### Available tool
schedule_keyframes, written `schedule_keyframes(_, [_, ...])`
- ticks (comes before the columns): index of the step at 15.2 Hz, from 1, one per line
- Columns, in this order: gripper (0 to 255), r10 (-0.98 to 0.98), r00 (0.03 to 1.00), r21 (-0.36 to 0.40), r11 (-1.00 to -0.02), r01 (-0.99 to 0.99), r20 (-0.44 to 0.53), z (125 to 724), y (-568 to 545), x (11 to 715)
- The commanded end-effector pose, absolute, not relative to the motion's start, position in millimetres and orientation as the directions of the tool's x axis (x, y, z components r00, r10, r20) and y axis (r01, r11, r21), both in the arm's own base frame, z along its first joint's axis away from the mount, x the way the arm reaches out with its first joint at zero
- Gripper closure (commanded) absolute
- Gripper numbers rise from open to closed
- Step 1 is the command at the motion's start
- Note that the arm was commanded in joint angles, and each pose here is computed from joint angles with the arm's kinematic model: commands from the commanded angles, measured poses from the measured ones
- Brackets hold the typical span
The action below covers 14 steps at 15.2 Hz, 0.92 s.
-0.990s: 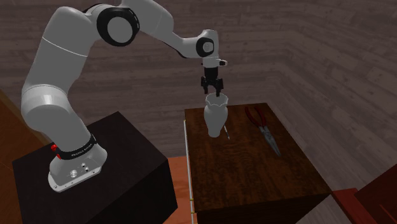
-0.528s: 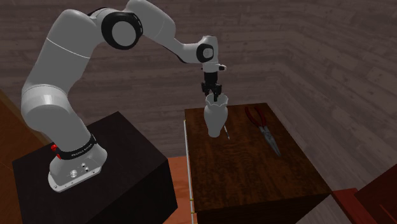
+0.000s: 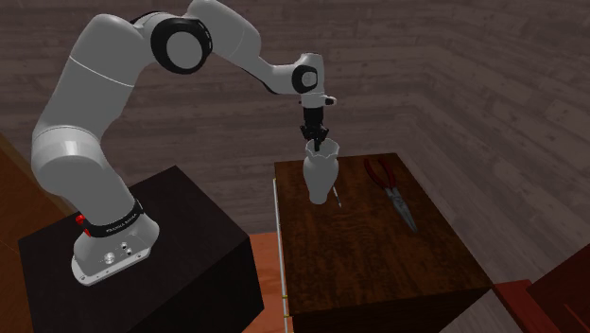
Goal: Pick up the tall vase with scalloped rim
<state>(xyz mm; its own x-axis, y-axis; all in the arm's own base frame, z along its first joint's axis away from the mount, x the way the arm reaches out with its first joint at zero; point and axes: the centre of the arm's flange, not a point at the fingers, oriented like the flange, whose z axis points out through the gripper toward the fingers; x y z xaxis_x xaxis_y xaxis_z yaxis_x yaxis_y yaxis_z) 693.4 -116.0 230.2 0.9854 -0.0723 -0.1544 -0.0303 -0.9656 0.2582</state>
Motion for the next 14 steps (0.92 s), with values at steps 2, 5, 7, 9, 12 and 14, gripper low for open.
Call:
schedule_keyframes(2, [255,-0.072,0.985,0.258,-0.966,-0.030,-0.155,235.4,-116.0,693.0])
schedule_keyframes(5, [255,-0.072,0.985,0.258,-0.966,-0.030,-0.155,251.2,-116.0,693.0])
schedule_keyframes(7, [255,-0.072,0.985,0.258,-0.966,-0.030,-0.155,261.8,-116.0,693.0])
schedule_keyframes(9, [255,-0.072,0.985,0.258,-0.966,-0.030,-0.155,272.3,-116.0,693.0])
schedule_keyframes(12, [255,-0.072,0.985,0.258,-0.966,-0.030,-0.155,288.2,-116.0,693.0])
schedule_keyframes(14, [255,-0.072,0.985,0.258,-0.966,-0.030,-0.155,298.7,-116.0,693.0])
